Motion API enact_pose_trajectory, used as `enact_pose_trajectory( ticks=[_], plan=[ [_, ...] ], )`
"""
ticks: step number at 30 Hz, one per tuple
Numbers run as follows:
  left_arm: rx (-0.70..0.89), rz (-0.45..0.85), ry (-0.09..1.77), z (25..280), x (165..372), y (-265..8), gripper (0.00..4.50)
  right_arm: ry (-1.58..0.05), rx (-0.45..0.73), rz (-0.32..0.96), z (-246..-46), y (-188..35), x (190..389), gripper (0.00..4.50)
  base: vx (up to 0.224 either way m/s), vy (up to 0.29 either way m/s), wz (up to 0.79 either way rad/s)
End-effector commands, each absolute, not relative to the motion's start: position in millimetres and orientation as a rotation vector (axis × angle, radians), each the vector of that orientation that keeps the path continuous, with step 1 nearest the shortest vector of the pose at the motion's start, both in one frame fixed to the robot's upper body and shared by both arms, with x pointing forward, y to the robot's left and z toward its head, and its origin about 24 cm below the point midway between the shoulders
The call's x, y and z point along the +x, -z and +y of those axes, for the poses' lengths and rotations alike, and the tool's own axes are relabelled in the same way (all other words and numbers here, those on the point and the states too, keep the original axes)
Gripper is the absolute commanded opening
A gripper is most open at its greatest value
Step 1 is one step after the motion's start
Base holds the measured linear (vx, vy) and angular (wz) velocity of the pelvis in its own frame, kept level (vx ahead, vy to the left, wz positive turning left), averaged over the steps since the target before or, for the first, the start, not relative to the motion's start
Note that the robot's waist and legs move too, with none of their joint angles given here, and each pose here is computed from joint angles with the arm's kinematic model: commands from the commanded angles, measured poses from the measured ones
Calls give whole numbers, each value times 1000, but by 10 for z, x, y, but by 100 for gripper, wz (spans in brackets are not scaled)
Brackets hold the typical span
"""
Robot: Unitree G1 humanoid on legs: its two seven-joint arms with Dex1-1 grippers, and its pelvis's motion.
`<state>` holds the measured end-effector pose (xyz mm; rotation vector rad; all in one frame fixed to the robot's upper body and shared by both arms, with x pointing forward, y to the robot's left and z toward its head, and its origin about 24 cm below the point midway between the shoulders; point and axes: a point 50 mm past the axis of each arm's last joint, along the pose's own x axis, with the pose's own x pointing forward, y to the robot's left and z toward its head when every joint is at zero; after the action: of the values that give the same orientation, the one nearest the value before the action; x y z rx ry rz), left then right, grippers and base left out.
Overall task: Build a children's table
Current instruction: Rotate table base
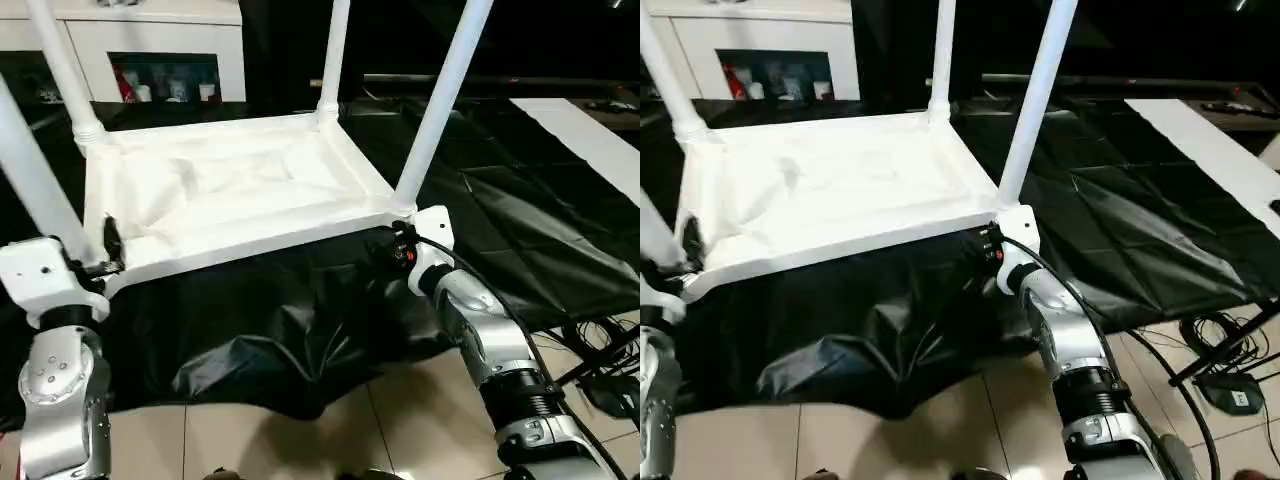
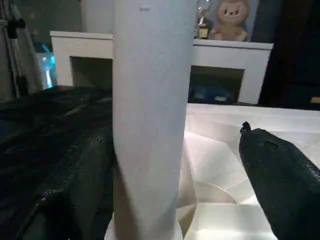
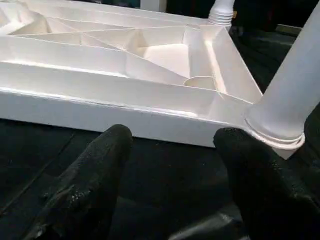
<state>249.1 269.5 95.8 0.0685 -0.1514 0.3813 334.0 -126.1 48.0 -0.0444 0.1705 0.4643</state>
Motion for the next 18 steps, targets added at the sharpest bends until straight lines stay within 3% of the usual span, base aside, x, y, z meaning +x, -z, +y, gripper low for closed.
enact_pose_trajectory(
  ticks=[1,5,10,11,12,13,18],
  plan=[
    [61,-123,-364,2673,2581,-971,440,-462,-47,155,-1271,-531,3381,318,70,-29,8],
    [45,-102,-304,2654,2644,-997,440,-452,-48,186,-1246,-497,3414,318,45,-11,1],
    [-51,-114,-52,2538,2609,-1045,440,-416,-86,258,-1240,-424,3480,318,0,0,0],
    [-95,-107,15,2505,2572,-1044,440,-413,-91,270,-1244,-414,3486,318,0,0,0],
    [-154,-65,197,2386,2474,-1028,440,-400,-105,316,-1267,-364,3497,318,0,0,0],
    [-154,-65,197,2386,2474,-1028,440,-400,-105,316,-1267,-364,3497,318,0,0,0],
    [-200,22,564,2134,2279,-1042,440,-346,-124,380,-1346,-298,3561,318,0,0,0]
  ],
)
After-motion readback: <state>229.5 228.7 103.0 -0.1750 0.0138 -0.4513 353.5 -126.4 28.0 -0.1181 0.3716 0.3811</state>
